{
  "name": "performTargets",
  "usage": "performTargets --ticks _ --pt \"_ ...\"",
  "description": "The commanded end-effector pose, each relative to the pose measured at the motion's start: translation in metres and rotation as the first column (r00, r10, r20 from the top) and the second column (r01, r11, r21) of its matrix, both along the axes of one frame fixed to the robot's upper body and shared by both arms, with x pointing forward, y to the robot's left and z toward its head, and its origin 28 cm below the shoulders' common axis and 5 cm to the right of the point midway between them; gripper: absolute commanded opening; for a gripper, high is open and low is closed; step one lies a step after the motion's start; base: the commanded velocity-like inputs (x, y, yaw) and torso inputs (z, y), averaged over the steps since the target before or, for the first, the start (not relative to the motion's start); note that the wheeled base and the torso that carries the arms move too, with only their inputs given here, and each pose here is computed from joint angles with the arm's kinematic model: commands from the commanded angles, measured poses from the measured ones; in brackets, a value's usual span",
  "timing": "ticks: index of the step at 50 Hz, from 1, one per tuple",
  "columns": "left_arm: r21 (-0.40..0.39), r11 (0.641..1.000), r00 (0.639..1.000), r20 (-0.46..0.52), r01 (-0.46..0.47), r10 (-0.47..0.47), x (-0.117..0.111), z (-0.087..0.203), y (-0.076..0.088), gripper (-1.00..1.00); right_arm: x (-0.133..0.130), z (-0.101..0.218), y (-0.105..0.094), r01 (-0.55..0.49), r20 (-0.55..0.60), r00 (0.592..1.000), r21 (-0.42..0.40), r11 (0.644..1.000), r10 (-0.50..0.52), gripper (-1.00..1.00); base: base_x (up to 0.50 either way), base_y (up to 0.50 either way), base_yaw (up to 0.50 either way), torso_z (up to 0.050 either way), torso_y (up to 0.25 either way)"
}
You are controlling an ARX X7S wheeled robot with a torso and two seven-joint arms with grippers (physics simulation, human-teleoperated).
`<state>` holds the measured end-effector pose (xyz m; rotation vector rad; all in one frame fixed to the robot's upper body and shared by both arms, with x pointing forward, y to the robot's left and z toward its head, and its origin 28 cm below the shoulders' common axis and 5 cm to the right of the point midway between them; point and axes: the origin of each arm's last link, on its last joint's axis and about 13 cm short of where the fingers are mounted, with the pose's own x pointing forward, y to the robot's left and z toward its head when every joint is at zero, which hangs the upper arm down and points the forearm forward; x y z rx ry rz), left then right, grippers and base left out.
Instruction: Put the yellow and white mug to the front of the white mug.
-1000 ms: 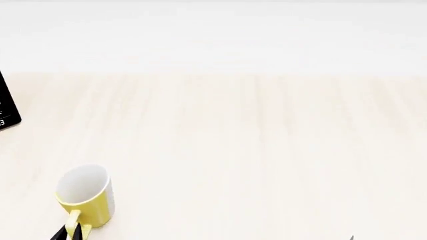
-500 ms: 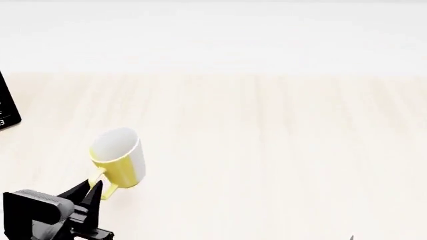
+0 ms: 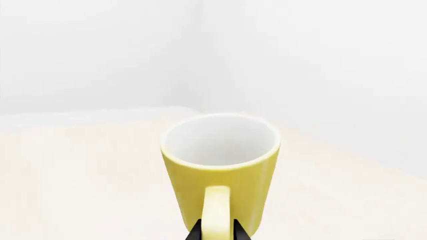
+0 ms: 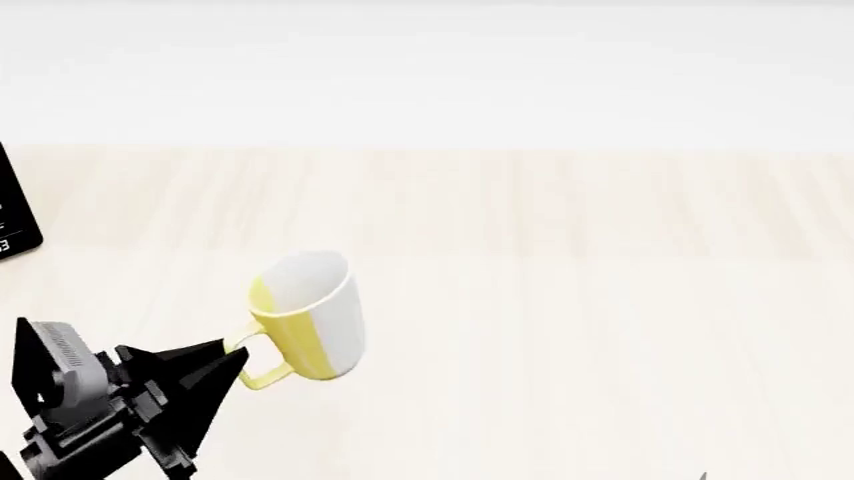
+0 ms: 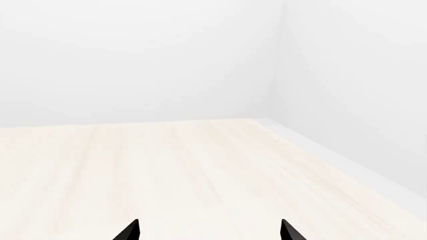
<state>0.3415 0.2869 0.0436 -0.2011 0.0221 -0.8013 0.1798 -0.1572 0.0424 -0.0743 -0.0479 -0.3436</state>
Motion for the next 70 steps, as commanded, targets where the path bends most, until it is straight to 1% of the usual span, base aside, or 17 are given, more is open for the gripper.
performTargets --ticks 1,2,4,6,10,14,17,19,22,25,32,33,37,38,51,62,70 --pt "-0.08 0.981 0.984 0.018 0.177 -0.176 0.008 0.013 0.0 -1.0 0.0 0.0 0.0 -0.002 0.002 1.0 0.0 1.0 0.002 1.0 0.0 0.0 0.0 0.0 0.0" --pt "-0.079 0.979 0.983 0.02 0.186 -0.185 0.008 0.014 -0.002 -1.0 0.0 0.0 0.0 -0.002 0.002 1.0 0.0 1.0 0.002 1.0 0.0 0.0 0.0 0.0 0.0" --pt "-0.066 0.968 0.97 0.028 0.244 -0.242 0.009 0.019 -0.009 -1.0 0.0 0.001 0.0 -0.003 0.003 1.0 -0.001 1.0 0.003 1.0 0.0 0.0 0.0 0.0 0.005" --pt "-0.065 0.966 0.968 0.028 0.249 -0.248 0.01 0.021 -0.013 -1.0 0.0 0.001 0.0 -0.001 0.002 1.0 0.0 1.0 0.001 1.0 0.0 0.0 0.0 0.0 0.0" --pt "-0.043 0.954 0.955 0.038 0.295 -0.294 0.011 0.025 -0.023 -1.0 -0.001 0.002 -0.001 0.002 0.005 1.0 0.0 1.0 -0.002 1.0 0.0 0.0 0.0 0.0 0.0" --pt "-0.02 0.945 0.944 0.048 0.327 -0.326 0.007 0.025 -0.03 -1.0 -0.001 0.002 -0.001 -0.001 0.006 1.0 0.0 1.0 0.001 1.0 0.0 0.0 0.0 0.0 0.0" --pt "0.011 0.944 0.943 0.036 0.331 -0.331 0.007 0.022 -0.032 -1.0 -0.002 0.002 0.0 -0.002 0.006 1.0 0.0 1.0 0.002 1.0 0.0 0.0 0.0 0.0 0.0" --pt "0.013 0.943 0.942 0.035 0.333 -0.333 0.006 0.021 -0.033 -1.0 -0.002 0.002 -0.001 -0.002 0.006 1.0 0.0 1.0 0.002 1.0 0.0 0.0 0.0 0.0 0.0" --pt "0.069 0.939 0.94 0.035 0.336 -0.339 0.003 0.017 -0.038 -1.0 -0.001 0.002 0.0 -0.001 0.004 1.0 -0.001 1.0 0.001 1.0 0.0 0.0 0.0 0.0 0.0" --pt "0.089 0.941 0.943 0.04 0.326 -0.33 0.003 0.016 -0.04 -1.0 -0.001 0.002 0.0 -0.003 0.004 1.0 -0.004 1.0 0.003 1.0 0.0 0.0 0.0 0.0 0.0" --pt "0.101 0.945 0.948 0.044 0.311 -0.316 0.002 0.016 -0.04 -1.0 -0.002 0.003 -0.001 0.002 0.008 1.0 -0.003 1.0 -0.002 1.0 0.0 0.0 0.0 0.0 0.0" --pt "0.131 0.94 0.945 0.042 0.315 -0.323 0.001 0.015 -0.04 -1.0 -0.002 0.003 -0.001 0.002 0.007 1.0 -0.004 1.0 -0.002 1.0 0.0 0.0 0.0 0.0 0.0" --pt "0.151 0.939 0.947 0.04 0.309 -0.318 0.001 0.013 -0.039 -1.0 -0.002 0.003 0.0 -0.001 0.007 1.0 -0.006 1.0 0.001 1.0 0.0 0.0 0.0 0.0 0.0" --pt "0.176 0.938 0.95 0.039 0.3 -0.311 0.002 0.012 -0.039 -1.0 -0.002 0.003 0.0 -0.001 0.008 1.0 -0.006 1.0 0.001 1.0 0.0 0.0 0.0 0.0 0.0" --pt "0.239 0.93 0.956 0.019 0.281 -0.293 0.002 -0.004 -0.036 -1.0 -0.002 0.003 0.0 -0.002 0.009 1.0 -0.007 1.0 0.002 1.0 0.0 0.0 0.0 0.0 0.001" --pt "0.257 0.927 0.958 0.011 0.273 -0.285 0.001 -0.018 -0.036 -1.0 -0.002 0.003 0.001 -0.006 0.008 1.0 -0.01 1.0 0.006 1.0 0.0 0.0 0.0 0.0 0.0" --pt "0.25 0.934 0.963 0.014 0.257 -0.269 0.002 -0.027 -0.036 -1.0 -0.002 0.004 0.001 -0.007 0.01 1.0 -0.01 1.0 0.007 1.0 0.0 0.0 0.0 0.0 0.0"
